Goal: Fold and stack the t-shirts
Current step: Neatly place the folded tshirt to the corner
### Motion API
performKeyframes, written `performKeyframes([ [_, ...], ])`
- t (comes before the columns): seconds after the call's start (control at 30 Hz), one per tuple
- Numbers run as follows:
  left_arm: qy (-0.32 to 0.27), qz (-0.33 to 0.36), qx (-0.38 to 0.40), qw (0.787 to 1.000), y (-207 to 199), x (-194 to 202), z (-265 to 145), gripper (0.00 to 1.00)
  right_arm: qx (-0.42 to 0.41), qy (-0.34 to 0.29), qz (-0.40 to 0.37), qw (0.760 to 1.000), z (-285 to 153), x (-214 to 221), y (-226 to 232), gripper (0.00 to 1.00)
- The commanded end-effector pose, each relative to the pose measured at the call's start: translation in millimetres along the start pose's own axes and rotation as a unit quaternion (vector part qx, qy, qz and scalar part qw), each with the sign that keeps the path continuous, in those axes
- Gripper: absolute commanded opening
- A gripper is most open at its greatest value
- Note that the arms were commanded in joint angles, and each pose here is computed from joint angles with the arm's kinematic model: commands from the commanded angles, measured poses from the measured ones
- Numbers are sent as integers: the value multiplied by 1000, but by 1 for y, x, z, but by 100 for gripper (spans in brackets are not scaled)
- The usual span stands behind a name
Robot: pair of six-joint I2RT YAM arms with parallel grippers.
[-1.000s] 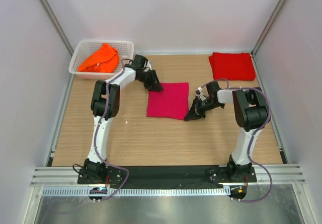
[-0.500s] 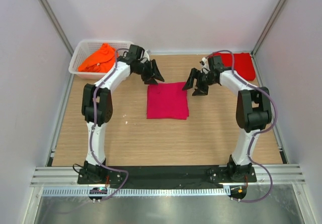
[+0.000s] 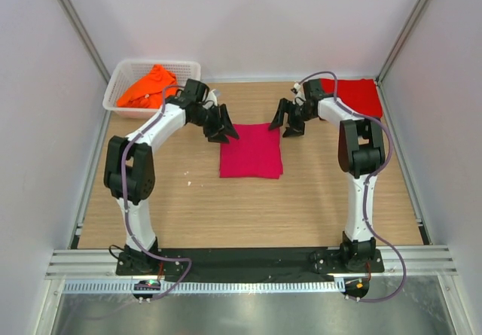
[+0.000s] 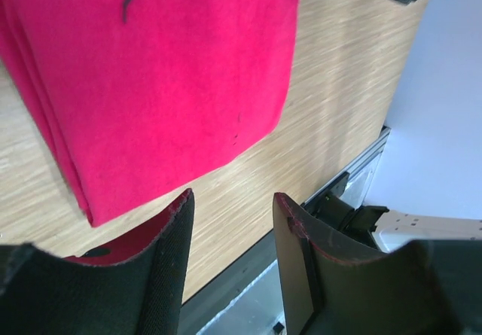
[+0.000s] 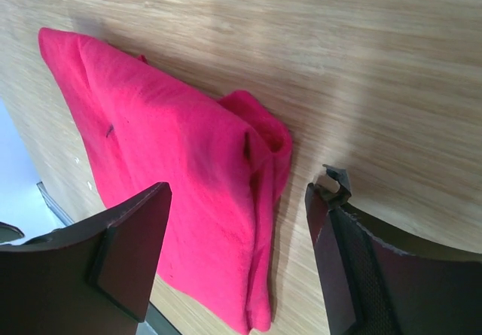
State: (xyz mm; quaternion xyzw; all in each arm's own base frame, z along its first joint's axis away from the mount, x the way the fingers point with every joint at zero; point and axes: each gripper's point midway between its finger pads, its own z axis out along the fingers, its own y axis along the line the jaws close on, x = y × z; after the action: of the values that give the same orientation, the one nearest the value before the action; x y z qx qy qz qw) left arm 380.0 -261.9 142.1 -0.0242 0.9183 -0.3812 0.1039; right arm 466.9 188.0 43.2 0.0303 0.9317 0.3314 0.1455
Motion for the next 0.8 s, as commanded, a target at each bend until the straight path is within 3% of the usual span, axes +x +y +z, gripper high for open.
performKeyframes([
  [0.0, -16, 24, 23, 999, -20, 4, -22, 47, -26, -8, -29, 999, 10, -8, 13, 78],
  [0.37, -33, 22, 32, 999, -25, -9, -39, 47, -29, 15, -13, 999, 42, 16, 21, 66],
  [0.57, -32, 17, 31, 999, -19, -10, -46, 47, -25, 19, -14, 999, 50, 15, 21, 37],
  [0.63, -30, 16, 32, 999, -16, -8, -47, 47, -32, 24, -22, 999, 52, 18, 29, 25],
  [0.67, -28, 12, 33, 999, -14, -7, -47, 47, -36, 25, -26, 999, 51, 19, 33, 11],
  [0.73, -29, 10, 33, 999, -13, -6, -49, 46, -41, 28, -29, 998, 49, 20, 39, 1],
  [0.77, -28, 8, 32, 999, -12, -5, -50, 45, -44, 25, -27, 998, 45, 18, 44, 1],
])
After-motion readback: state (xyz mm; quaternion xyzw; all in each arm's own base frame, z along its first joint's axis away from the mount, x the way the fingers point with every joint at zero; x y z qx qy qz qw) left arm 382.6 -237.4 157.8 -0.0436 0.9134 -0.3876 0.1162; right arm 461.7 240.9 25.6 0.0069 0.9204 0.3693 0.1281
